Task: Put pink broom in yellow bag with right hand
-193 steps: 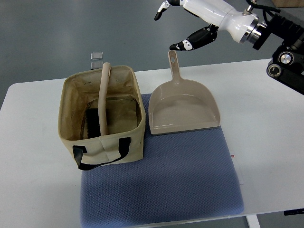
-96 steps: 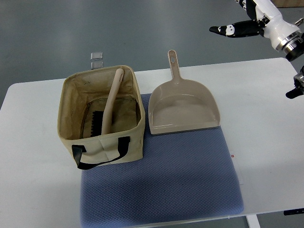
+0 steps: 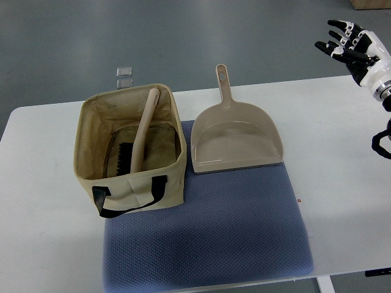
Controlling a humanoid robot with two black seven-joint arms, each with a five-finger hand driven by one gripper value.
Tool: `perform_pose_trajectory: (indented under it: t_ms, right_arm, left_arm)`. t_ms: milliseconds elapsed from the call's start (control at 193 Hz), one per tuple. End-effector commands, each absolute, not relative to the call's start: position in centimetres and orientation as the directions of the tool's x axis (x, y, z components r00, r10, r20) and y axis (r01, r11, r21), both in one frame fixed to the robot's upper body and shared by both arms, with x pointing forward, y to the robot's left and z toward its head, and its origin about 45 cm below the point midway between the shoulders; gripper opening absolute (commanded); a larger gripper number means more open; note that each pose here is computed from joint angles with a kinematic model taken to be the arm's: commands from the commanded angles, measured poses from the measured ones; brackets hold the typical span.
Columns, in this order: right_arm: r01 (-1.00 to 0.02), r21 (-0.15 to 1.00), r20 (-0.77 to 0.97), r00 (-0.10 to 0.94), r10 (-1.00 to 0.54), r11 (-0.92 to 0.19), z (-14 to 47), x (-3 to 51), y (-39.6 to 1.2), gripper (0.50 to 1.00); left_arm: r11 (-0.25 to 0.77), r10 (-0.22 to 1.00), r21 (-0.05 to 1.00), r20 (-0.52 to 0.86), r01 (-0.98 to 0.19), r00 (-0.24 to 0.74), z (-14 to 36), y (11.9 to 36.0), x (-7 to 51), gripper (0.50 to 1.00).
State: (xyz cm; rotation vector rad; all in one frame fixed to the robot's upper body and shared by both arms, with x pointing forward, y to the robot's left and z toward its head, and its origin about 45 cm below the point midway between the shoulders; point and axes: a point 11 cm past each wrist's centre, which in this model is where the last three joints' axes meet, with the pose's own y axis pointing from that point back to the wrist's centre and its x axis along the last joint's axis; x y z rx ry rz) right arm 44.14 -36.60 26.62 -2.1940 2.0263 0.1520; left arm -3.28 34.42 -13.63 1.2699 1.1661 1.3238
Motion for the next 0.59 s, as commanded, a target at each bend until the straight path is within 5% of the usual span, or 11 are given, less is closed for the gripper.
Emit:
perform_pose_trajectory:
  t_ms: [0, 586]
  right_arm:
    - [-0.998, -0.015, -0.235, 0.064, -0.970, -0.062, 24.6, 43.7, -36.2, 0.930]
    - [-0.995, 0.057, -0.375, 0.053, -0.926, -0.080, 18.7, 42.0, -31.8, 0.930]
  left_arm:
    - [-0.116, 0.993, 0.993, 0.116, -0.010, -0.032, -13.6, 34.4, -3.3, 1.000]
    - [-0.116, 0.993, 0.993, 0.116, -0.010, -0.032, -13.6, 34.4, -3.3, 1.000]
